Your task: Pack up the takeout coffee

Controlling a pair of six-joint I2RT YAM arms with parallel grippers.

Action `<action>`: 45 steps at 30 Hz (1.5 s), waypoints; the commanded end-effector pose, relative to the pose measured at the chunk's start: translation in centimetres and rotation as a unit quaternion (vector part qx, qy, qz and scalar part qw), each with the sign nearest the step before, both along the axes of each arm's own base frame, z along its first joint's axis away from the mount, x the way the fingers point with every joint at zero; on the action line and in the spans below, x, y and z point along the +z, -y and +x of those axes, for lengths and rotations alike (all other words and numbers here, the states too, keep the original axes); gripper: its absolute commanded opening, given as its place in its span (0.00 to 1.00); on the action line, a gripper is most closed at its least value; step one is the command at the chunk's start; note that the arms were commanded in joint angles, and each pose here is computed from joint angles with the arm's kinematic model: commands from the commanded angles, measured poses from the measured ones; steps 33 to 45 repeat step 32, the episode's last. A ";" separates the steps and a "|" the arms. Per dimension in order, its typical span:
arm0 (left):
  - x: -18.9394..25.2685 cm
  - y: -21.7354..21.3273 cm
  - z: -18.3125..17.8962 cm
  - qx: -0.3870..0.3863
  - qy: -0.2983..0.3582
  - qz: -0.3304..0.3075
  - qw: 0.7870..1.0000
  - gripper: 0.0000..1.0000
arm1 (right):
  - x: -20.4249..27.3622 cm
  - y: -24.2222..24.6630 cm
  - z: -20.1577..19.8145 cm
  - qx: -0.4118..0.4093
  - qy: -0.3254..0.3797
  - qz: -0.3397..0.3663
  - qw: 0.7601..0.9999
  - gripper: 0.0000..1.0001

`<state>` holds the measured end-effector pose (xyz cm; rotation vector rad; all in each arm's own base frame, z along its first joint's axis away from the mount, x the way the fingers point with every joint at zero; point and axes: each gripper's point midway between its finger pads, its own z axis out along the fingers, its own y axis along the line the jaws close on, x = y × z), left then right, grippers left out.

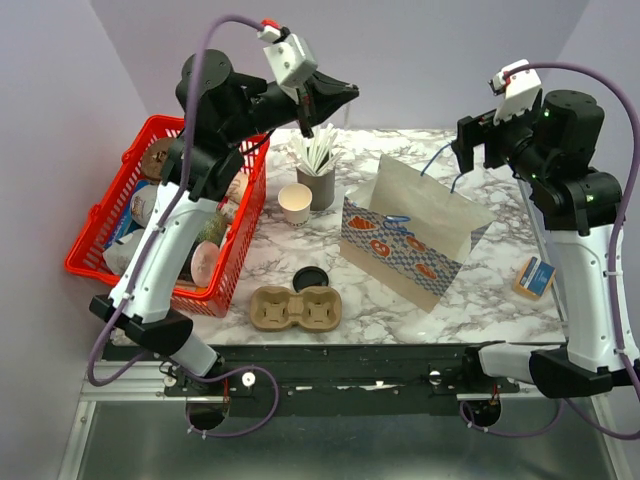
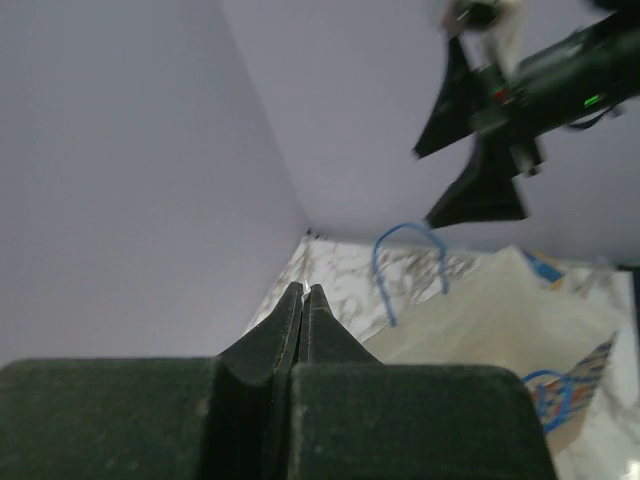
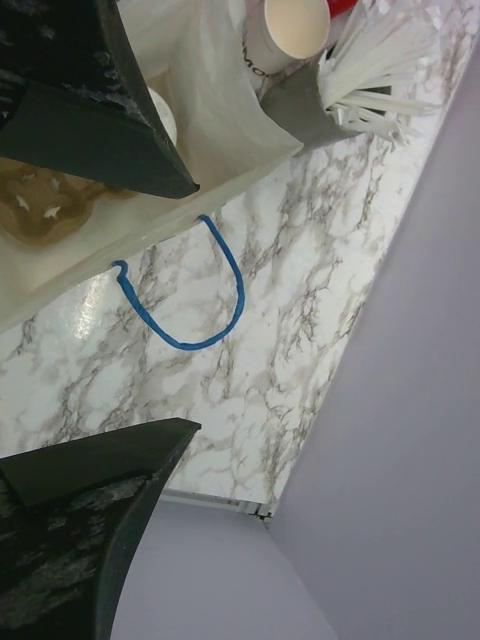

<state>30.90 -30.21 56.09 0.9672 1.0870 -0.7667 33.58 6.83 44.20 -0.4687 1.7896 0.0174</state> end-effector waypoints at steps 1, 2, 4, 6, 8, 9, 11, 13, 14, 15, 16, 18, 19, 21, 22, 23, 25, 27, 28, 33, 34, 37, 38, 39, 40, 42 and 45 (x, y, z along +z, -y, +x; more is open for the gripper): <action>-1.3 3.3 -2.8 -0.141 -0.114 -0.054 0.982 0.00 | 1.1 0.5 1.2 -0.023 0.020 0.005 1.000 1.00; -2.1 3.9 -2.8 -0.152 -0.130 -0.054 0.978 0.00 | 1.2 0.4 1.1 -0.021 0.021 0.006 1.000 1.00; -3.4 5.5 -3.2 -0.170 -0.149 -0.046 0.973 0.00 | 1.1 0.4 1.0 -0.019 0.018 0.007 1.000 1.00; -5.3 7.0 -2.7 -0.178 -0.170 -0.036 0.969 0.00 | 0.8 0.5 1.0 -0.020 0.016 0.006 1.000 1.00; -7.4 9.1 -2.7 -0.195 -0.194 -0.022 0.961 0.00 | 0.8 0.5 0.7 -0.019 0.016 0.006 1.000 1.00; -8.1 9.8 -2.5 -0.194 -0.199 -0.018 0.960 0.05 | 0.6 0.5 0.6 -0.019 0.015 0.005 1.000 1.00; -9.9 10.8 -1.7 -0.175 -0.214 -0.002 0.961 0.51 | 0.6 0.5 0.4 -0.018 0.015 0.005 1.000 1.00; -8.8 10.4 -0.5 -0.146 -0.196 -0.012 0.970 0.71 | 0.9 0.3 0.0 -0.006 0.017 0.001 1.000 1.00; -8.0 9.7 0.1 -0.129 -0.182 -0.017 0.975 0.81 | 0.8 0.1 -0.3 0.002 0.013 -0.001 1.000 1.00; -6.1 8.8 0.5 -0.111 -0.144 -0.023 0.983 0.85 | 0.9 -0.1 -0.5 0.011 0.015 -0.005 1.000 1.00; -5.7 7.9 1.5 -0.077 -0.138 -0.022 0.987 0.89 | 0.9 -0.7 -0.9 0.033 0.015 -0.003 0.999 1.00; -3.6 5.3 3.1 -0.028 -0.109 -0.033 0.993 0.98 | 0.7 -1.8 -1.6 0.078 0.017 -0.019 0.997 1.00; -3.4 4.0 4.2 0.005 -0.098 -0.032 0.995 0.99 | 0.9 -2.2 -2.3 0.096 0.025 -0.019 0.995 1.00; -2.4 1.5 5.1 0.045 -0.078 -0.033 0.995 0.99 | 1.3 -1.2 -1.4 0.041 0.044 0.020 0.998 1.00; -2.5 -0.4 6.2 0.077 -0.069 -0.023 0.994 0.99 | 2.1 0.9 -1.1 -0.027 0.061 0.026 0.997 1.00; -1.9 -2.0 6.6 0.106 -0.056 -0.021 0.993 0.99 | 2.9 1.8 -0.7 -0.059 0.077 0.036 0.995 1.00; -2.0 -4.9 7.8 0.155 -0.054 -0.012 0.986 0.99 | 3.9 3.1 -0.4 -0.099 0.090 0.042 0.990 1.00; -1.8 -7.6 8.2 0.208 -0.042 -0.005 0.977 0.99 | 5.3 4.3 -0.1 -0.138 0.104 0.044 0.984 1.00; -2.1 -8.7 8.4 0.226 -0.043 0.000 0.973 0.99 | 5.9 4.6 -0.1 -0.143 0.110 0.046 0.982 1.00; -1.8 -13.6 7.9 0.311 -0.031 -0.001 0.950 0.99 | 8.9 5.7 0.7 -0.183 0.147 0.060 0.970 1.00; -1.8 -13.6 7.9 0.311 -0.031 -0.001 0.950 0.99 | 8.9 5.7 0.7 -0.183 0.147 0.060 0.970 1.00; -1.8 -13.6 7.9 0.311 -0.031 -0.001 0.950 0.99 | 8.9 5.7 0.7 -0.183 0.147 0.060 0.970 1.00; -1.8 -13.6 7.9 0.311 -0.031 -0.001 0.950 0.99 | 8.9 5.7 0.7 -0.183 0.147 0.060 0.970 1.00; -1.8 -13.6 7.9 0.311 -0.031 -0.001 0.950 0.99 | 8.9 5.7 0.7 -0.183 0.147 0.060 0.970 1.00; -1.8 -13.6 7.9 0.311 -0.031 -0.001 0.950 0.99 | 8.9 5.7 0.7 -0.183 0.147 0.060 0.970 1.00; -1.8 -13.6 7.9 0.311 -0.031 -0.001 0.950 0.99 | 8.9 5.7 0.7 -0.183 0.147 0.060 0.970 1.00; -1.8 -13.6 7.9 0.311 -0.031 -0.001 0.950 0.99 | 8.9 5.7 0.7 -0.183 0.147 0.060 0.970 1.00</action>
